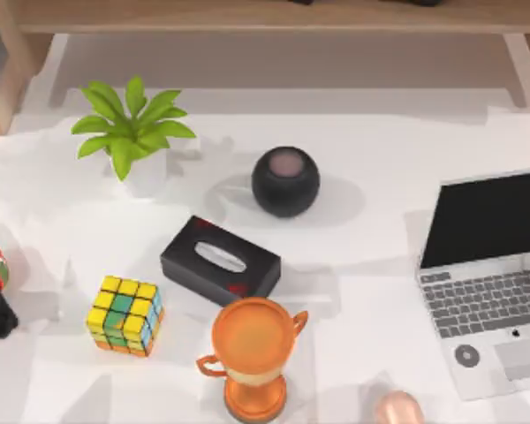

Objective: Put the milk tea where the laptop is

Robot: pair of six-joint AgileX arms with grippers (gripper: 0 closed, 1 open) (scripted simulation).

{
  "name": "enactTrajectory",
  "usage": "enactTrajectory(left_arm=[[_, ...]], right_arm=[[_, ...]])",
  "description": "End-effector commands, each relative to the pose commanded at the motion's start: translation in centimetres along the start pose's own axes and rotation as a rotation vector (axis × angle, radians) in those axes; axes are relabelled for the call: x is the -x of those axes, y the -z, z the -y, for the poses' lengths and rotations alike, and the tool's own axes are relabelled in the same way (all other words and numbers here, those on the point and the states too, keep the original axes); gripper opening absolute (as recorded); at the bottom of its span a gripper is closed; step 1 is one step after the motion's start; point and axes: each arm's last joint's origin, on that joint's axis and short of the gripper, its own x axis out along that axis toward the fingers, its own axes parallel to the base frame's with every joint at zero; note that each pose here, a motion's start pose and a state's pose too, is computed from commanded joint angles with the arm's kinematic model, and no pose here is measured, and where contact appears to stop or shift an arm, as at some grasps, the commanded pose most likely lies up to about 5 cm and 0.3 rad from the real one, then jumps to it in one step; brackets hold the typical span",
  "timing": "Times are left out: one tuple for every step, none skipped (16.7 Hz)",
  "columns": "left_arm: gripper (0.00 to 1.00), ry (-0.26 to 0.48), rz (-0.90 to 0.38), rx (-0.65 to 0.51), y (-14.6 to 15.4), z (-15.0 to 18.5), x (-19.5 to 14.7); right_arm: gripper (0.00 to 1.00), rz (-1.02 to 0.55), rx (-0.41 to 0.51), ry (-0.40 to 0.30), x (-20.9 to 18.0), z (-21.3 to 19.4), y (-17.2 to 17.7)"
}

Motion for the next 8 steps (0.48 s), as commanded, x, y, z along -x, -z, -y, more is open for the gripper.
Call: enactTrajectory(left_arm=[[1.00, 0.000, 0.000, 0.000, 0.0, 0.0, 0.0], [1.00, 0.000, 0.000, 0.000, 0.0, 0.0, 0.0], [1.00, 0.000, 0.000, 0.000, 0.0, 0.0, 0.0], [1.00, 0.000, 0.000, 0.000, 0.0, 0.0, 0.0], [1.00, 0.000, 0.000, 0.000, 0.0, 0.0, 0.0], [1.00, 0.000, 0.000, 0.000, 0.0, 0.0, 0.0], [1.00, 0.000, 0.000, 0.000, 0.0, 0.0, 0.0], [1.00, 0.000, 0.000, 0.000, 0.0, 0.0, 0.0]], right_arm=[[1.00, 0.000, 0.000, 0.000, 0.0, 0.0, 0.0], [1.00, 0.000, 0.000, 0.000, 0.0, 0.0, 0.0], [1.00, -0.001, 0.001, 0.001, -0.1, 0.0, 0.0], [1.00, -0.002, 0.004, 0.002, -0.2, 0.1, 0.0], [1.00, -0.004, 0.007, 0.003, -0.4, 0.2, 0.0], [1.00, -0.007, 0.011, 0.005, -0.7, 0.4, 0.0], [1.00, -0.011, 0.015, 0.006, -1.0, 0.6, 0.0], [1.00, -0.017, 0.019, 0.008, -1.3, 0.8, 0.0]])
